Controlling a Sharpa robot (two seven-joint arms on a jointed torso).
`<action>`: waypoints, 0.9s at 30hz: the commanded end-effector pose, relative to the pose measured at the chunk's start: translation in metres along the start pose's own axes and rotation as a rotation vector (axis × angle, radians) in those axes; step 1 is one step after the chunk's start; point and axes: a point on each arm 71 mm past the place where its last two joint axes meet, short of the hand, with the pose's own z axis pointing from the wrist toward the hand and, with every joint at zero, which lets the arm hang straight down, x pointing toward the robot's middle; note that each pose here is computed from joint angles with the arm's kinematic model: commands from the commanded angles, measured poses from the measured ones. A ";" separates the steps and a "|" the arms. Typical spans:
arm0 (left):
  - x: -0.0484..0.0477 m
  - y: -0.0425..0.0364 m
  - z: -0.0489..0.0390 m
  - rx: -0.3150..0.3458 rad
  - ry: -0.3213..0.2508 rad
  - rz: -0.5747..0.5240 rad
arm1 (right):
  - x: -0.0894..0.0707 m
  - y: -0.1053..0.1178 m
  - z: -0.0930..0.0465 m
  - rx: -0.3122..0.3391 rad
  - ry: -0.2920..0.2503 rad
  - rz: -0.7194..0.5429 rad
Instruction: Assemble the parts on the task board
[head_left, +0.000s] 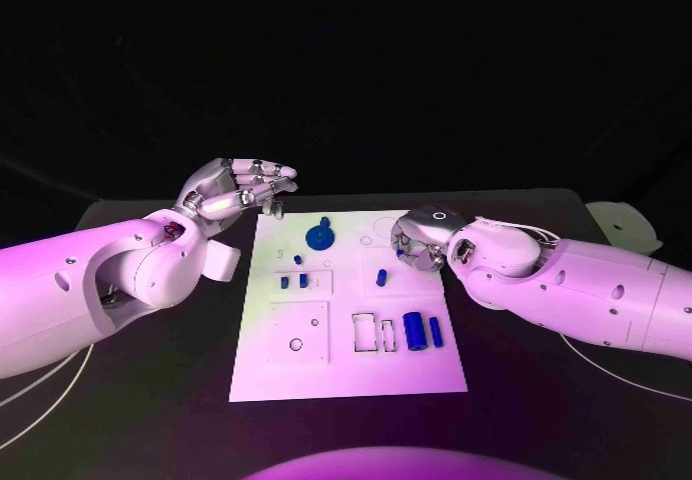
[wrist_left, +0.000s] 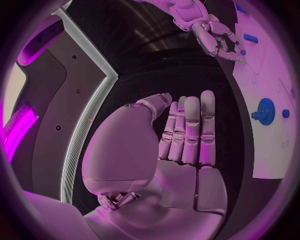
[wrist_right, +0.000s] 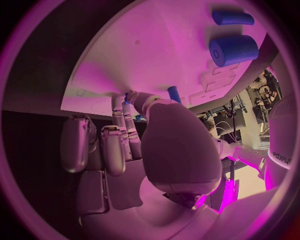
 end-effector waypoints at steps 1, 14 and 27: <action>0.0012 -0.0007 0.0002 0.004 0.006 -0.012 | 0.013 0.006 -0.002 -0.016 0.060 -0.004; 0.0011 0.0001 0.0004 -0.005 0.004 -0.011 | 0.013 0.013 -0.002 -0.029 0.048 -0.013; -0.0002 0.0009 0.0005 -0.015 0.000 -0.009 | 0.010 0.010 -0.003 -0.011 0.002 -0.021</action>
